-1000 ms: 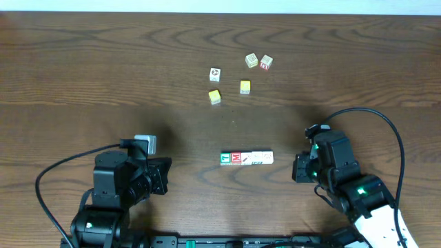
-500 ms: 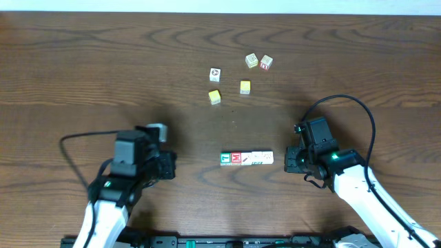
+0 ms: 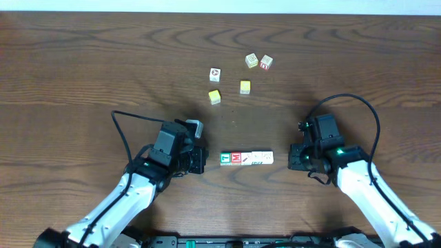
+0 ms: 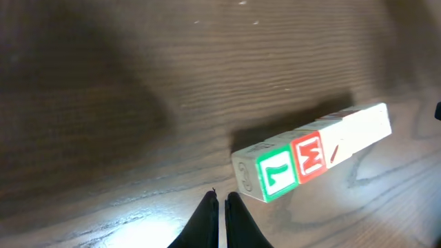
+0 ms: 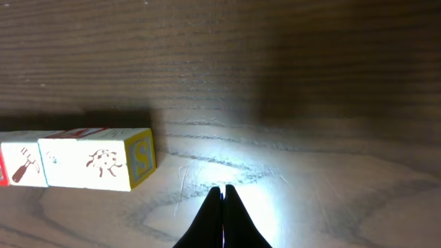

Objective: Lift 5 blocks

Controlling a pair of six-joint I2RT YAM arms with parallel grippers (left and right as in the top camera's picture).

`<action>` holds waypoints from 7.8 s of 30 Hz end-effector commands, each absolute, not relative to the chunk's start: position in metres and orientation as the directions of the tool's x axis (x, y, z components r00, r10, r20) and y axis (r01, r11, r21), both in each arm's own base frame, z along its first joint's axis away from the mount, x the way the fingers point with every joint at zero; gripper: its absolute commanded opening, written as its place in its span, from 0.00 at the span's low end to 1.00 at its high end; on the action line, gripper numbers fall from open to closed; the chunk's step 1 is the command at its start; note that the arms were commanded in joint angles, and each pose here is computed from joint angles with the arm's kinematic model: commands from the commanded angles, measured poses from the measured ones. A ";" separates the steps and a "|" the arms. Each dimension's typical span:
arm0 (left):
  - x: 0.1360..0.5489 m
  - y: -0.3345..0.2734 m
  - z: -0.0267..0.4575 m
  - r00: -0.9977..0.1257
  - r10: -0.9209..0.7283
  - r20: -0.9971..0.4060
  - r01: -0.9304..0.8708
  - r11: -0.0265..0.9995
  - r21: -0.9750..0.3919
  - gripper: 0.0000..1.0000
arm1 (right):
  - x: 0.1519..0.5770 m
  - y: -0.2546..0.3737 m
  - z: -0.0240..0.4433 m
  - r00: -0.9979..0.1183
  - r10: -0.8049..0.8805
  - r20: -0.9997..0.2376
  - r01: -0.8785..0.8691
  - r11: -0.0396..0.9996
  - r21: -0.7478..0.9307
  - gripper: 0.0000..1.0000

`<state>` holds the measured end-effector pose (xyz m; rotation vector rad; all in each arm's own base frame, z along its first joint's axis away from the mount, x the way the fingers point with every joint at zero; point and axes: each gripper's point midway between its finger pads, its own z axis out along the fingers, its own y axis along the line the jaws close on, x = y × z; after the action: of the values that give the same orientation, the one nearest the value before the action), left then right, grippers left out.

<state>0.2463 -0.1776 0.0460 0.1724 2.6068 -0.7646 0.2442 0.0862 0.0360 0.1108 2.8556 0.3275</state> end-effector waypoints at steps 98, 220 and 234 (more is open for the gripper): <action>0.241 -0.177 0.018 -0.948 -0.022 -0.318 0.145 0.859 -0.491 0.07 | 0.250 0.151 0.005 -0.985 -0.021 -0.170 -0.097 0.885 0.455 0.01; 0.238 -0.220 0.021 -0.965 -0.007 -0.262 0.165 0.762 -0.627 0.07 | 0.240 0.189 0.018 -0.975 -0.111 -0.192 -0.201 0.805 0.558 0.01; 0.237 -0.222 0.022 -0.966 -0.001 -0.257 0.168 0.753 -0.636 0.07 | 0.239 0.190 0.019 -0.975 -0.113 -0.191 -0.204 0.798 0.567 0.01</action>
<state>0.2406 -0.1963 0.0038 0.0542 2.7383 -0.8384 0.2556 0.1563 0.0053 -0.1578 2.8484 0.6844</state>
